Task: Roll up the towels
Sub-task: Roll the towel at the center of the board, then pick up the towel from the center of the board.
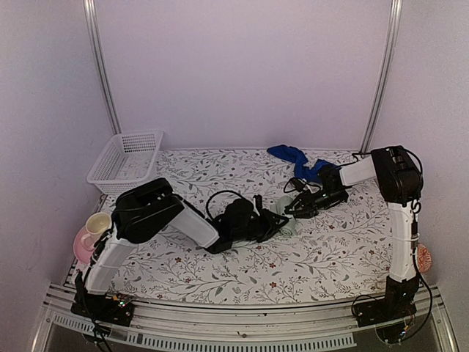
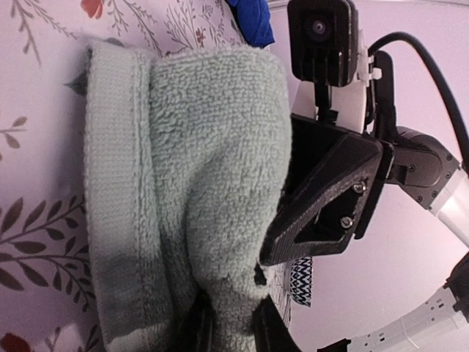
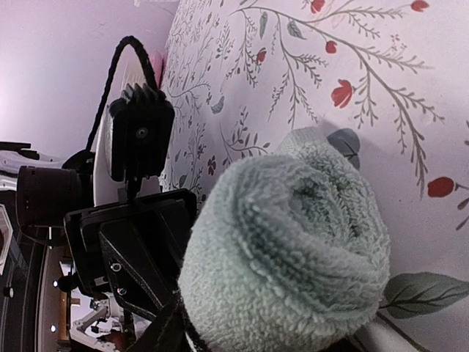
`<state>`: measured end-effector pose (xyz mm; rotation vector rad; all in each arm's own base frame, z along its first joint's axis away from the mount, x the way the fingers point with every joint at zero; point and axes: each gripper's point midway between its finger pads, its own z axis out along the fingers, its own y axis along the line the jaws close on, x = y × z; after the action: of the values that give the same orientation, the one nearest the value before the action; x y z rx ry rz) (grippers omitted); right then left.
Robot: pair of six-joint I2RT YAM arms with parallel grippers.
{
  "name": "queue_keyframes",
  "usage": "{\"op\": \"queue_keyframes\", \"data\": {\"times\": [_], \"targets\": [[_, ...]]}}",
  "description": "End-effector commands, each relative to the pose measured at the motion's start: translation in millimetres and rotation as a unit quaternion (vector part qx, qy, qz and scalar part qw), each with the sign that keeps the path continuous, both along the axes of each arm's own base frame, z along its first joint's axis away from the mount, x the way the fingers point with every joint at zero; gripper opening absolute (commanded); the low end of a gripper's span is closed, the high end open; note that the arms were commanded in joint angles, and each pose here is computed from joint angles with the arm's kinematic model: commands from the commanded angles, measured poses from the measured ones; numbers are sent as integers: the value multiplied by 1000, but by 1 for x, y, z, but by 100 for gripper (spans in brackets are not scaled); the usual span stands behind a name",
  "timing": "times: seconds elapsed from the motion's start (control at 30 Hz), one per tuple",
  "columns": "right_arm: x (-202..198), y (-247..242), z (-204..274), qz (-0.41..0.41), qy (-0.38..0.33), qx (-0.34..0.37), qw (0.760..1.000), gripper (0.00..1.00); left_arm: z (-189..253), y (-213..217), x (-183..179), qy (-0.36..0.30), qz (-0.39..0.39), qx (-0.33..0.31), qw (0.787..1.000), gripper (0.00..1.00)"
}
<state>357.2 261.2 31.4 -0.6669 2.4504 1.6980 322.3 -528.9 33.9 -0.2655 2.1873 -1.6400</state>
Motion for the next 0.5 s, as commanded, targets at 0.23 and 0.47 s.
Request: {"op": "queue_keyframes", "data": {"times": [0.23, 0.47], "targets": [[-13, 18, 28, 37, 9, 79, 996, 13, -76, 29, -14, 2, -24, 148, 989, 32], [-14, 19, 58, 49, -20, 108, 993, 11, -2, 39, -7, -123, -18, 159, 979, 55]]}}
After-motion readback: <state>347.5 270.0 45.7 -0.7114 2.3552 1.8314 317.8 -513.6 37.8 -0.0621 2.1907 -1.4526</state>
